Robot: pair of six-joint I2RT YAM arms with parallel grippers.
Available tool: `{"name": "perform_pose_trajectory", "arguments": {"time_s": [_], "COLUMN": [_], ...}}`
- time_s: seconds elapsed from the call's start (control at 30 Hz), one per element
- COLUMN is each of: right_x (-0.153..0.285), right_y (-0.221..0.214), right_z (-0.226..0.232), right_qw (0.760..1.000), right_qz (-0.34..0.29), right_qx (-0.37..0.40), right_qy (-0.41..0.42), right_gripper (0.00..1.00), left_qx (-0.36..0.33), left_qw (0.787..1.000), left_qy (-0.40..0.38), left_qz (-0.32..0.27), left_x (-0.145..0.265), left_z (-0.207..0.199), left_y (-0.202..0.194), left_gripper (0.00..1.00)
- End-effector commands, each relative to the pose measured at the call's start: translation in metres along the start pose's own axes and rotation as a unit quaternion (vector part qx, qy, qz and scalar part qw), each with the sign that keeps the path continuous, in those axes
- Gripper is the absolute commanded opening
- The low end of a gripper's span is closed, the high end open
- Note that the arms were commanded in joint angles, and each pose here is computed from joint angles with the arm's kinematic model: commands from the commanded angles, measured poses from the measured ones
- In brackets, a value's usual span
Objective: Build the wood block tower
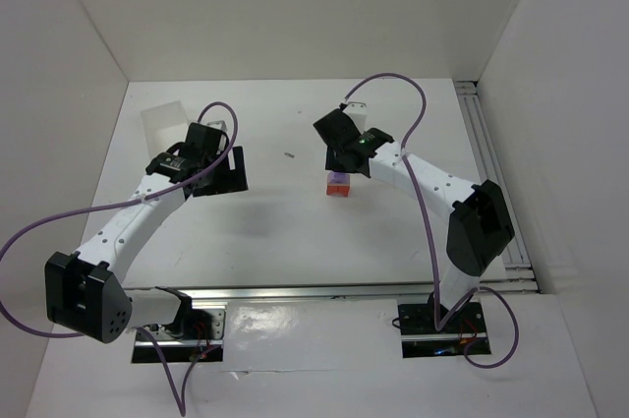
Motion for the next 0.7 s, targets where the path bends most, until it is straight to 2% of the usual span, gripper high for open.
{"name": "perform_pose_trajectory", "arguments": {"time_s": [0.0, 0.67], "right_x": [0.0011, 0.0006], "right_y": [-0.0022, -0.0060], "right_z": [-0.0003, 0.0000], "right_qw": [1.000, 1.000], "right_qz": [0.001, 0.001], "right_qx": [0.003, 0.004], "right_qy": [-0.012, -0.019], "right_gripper": [0.45, 0.45], "left_qx": [-0.005, -0.005], "left_qw": [0.999, 0.999], "left_qy": [-0.026, -0.026], "left_qz": [-0.017, -0.018], "left_x": [0.0092, 0.0092], "left_z": [-0.0088, -0.0088], "left_y": [0.0079, 0.0079], "left_gripper": [0.91, 0.91]}}
Point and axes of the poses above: each gripper's point midway between its finger pads, its own x axis back along the fingers, its own z axis along the line the jaws close on, y = z × x, the point moved 4 cm from there along x, back along the fingers, and after that the axes turned 12 degrees about x, right-handed, at the moved point
